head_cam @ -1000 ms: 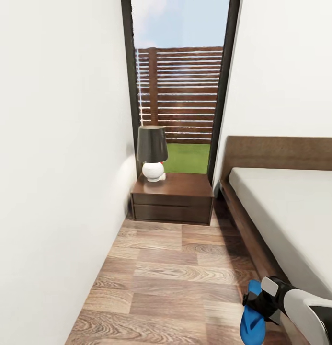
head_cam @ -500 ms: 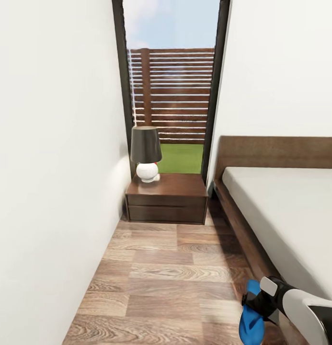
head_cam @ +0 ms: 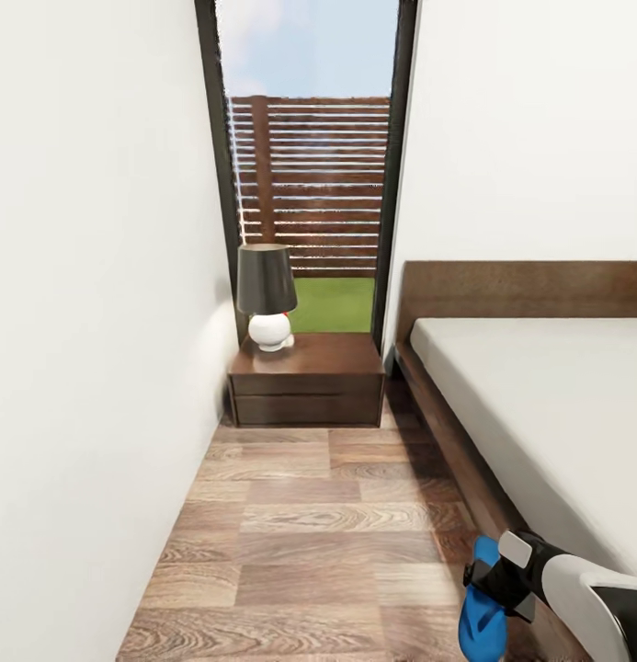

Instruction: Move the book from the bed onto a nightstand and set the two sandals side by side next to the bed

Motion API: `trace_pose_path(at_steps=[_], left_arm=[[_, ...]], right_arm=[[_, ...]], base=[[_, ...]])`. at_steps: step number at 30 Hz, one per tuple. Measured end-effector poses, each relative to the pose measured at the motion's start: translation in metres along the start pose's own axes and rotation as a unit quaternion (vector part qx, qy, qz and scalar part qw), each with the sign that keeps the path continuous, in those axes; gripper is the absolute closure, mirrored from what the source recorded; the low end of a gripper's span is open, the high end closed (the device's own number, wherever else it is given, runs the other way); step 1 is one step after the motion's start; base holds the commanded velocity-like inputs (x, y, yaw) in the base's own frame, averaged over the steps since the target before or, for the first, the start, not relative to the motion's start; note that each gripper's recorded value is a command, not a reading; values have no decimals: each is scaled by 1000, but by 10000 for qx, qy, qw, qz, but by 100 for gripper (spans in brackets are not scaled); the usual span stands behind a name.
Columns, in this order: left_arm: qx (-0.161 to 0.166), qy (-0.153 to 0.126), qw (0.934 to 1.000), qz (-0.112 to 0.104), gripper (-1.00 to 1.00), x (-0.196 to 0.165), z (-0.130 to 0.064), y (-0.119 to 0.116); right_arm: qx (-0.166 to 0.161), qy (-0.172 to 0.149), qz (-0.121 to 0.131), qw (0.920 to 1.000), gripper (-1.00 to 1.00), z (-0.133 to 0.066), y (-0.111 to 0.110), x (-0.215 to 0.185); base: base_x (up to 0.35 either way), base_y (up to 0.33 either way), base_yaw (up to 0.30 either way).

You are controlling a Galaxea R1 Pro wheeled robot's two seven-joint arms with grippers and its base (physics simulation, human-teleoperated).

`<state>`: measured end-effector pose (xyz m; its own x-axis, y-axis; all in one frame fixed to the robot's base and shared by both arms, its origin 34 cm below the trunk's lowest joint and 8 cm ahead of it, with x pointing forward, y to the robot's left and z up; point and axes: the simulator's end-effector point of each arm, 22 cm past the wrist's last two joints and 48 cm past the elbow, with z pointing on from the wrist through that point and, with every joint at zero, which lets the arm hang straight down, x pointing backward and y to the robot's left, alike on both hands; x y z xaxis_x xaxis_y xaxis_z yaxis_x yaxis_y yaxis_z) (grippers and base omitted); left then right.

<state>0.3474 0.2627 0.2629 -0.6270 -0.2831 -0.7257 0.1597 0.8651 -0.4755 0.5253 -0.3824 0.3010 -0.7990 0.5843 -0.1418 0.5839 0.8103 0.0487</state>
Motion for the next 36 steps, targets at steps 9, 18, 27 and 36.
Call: trace_pose_path(at_steps=[9, 18, 27, 36], left_arm=[[-5, 4, 10000, -12, -100, 1, 0, -1], [123, 27, 9999, 65, -100, 5, -3, -6], [96, 70, 9999, 53, -100, 10, -7, -5], [95, 68, 9999, 57, -100, 10, -7, -5]], right_arm=[[-2, 10, -4, 10000, 100, 0, 1, 1], [68, -194, 101, 9997, 100, -13, -9, -28], [177, -100, 131, 9997, 100, -3, -28, -14], [160, -91, 117, 9998, 100, -2, -27, -13]], base=[[-25, 20, -1], [0, 0, 0], [0, 0, 0], [-33, 0, 0]])
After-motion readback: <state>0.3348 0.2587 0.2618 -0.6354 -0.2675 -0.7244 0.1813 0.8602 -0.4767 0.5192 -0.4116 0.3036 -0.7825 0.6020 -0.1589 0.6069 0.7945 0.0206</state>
